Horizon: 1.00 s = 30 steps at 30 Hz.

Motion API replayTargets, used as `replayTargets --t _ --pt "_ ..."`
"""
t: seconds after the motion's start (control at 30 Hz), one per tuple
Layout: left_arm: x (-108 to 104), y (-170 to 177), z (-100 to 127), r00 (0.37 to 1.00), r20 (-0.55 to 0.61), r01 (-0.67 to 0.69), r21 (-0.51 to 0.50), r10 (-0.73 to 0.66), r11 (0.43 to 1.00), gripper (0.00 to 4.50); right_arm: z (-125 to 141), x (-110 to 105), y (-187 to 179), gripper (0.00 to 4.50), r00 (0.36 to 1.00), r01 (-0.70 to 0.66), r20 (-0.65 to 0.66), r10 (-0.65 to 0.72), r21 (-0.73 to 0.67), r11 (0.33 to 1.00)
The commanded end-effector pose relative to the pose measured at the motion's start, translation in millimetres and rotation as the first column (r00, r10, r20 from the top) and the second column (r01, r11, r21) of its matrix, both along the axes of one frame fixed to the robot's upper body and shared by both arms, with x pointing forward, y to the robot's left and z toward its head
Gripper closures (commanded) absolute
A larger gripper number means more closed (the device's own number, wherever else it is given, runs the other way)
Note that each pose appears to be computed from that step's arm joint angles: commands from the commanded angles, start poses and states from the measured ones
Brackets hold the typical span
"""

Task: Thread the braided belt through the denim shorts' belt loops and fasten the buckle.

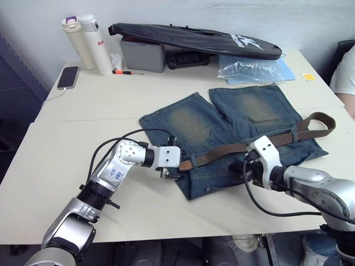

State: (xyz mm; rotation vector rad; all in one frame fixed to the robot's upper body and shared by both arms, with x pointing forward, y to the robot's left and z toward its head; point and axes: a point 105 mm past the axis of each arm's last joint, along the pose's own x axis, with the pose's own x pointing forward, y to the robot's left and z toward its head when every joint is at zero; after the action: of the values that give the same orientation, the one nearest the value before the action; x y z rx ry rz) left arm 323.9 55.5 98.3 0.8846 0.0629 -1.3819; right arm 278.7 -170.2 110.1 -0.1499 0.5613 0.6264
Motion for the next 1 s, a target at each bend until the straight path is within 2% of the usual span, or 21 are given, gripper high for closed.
replayTargets --t 0.03,0.07,0.1,0.13,0.17,0.2,0.4,0.6,0.8,1.0 --pt "2.4 -6.3 7.3 1.000 0.026 0.013 -0.019 -0.013 1.000 2.59 4.0 0.2 -2.0 4.50 1.000 0.011 0.017 -0.011 -0.018 1.000" --pt "2.0 -7.5 8.0 1.000 0.019 0.017 -0.024 -0.017 1.000 2.80 2.6 -0.3 -2.8 4.50 1.000 0.015 0.011 -0.014 -0.023 1.000" --pt "2.1 -8.0 9.5 1.000 0.018 0.019 -0.028 -0.019 0.999 3.44 -0.6 -1.5 -4.4 4.50 1.000 0.018 -0.004 -0.019 -0.034 0.999" --pt "1.9 -6.6 11.6 1.000 0.012 0.018 -0.032 -0.018 0.999 3.72 -4.5 -2.2 -6.6 4.50 0.999 0.027 -0.017 -0.027 -0.049 0.998" --pt "2.3 -3.8 13.9 1.000 0.011 0.012 -0.037 -0.012 0.999 4.22 -8.0 -2.7 -8.5 4.50 0.999 0.035 -0.030 -0.036 -0.061 0.998" --pt "2.6 -2.0 15.5 1.000 0.010 0.008 -0.040 -0.008 0.999 4.43 -10.1 -2.9 -9.9 4.50 0.998 0.040 -0.038 -0.043 -0.069 0.997" --pt "0.9 21.2 31.2 0.998 -0.035 -0.048 -0.073 0.045 0.996 4.43 -20.4 -2.3 -15.5 4.50 0.995 0.058 -0.072 -0.066 -0.107 0.993" --pt "-8.3 45.5 40.1 0.994 -0.064 -0.091 -0.060 0.087 0.994 4.43 -25.6 -0.7 -13.9 4.50 0.995 0.029 -0.095 -0.041 -0.128 0.991" --pt "-21.2 84.3 41.4 0.978 -0.123 -0.170 -0.027 0.166 0.985 4.43 -25.0 0.6 -11.2 4.50 0.995 -0.006 -0.103 -0.007 -0.125 0.992" --pt "-38.3 126.7 27.5 0.935 -0.208 -0.288 0.023 0.287 0.957 4.43 -25.3 7.4 -9.7 4.50 0.995 -0.028 -0.101 0.016 -0.124 0.992"
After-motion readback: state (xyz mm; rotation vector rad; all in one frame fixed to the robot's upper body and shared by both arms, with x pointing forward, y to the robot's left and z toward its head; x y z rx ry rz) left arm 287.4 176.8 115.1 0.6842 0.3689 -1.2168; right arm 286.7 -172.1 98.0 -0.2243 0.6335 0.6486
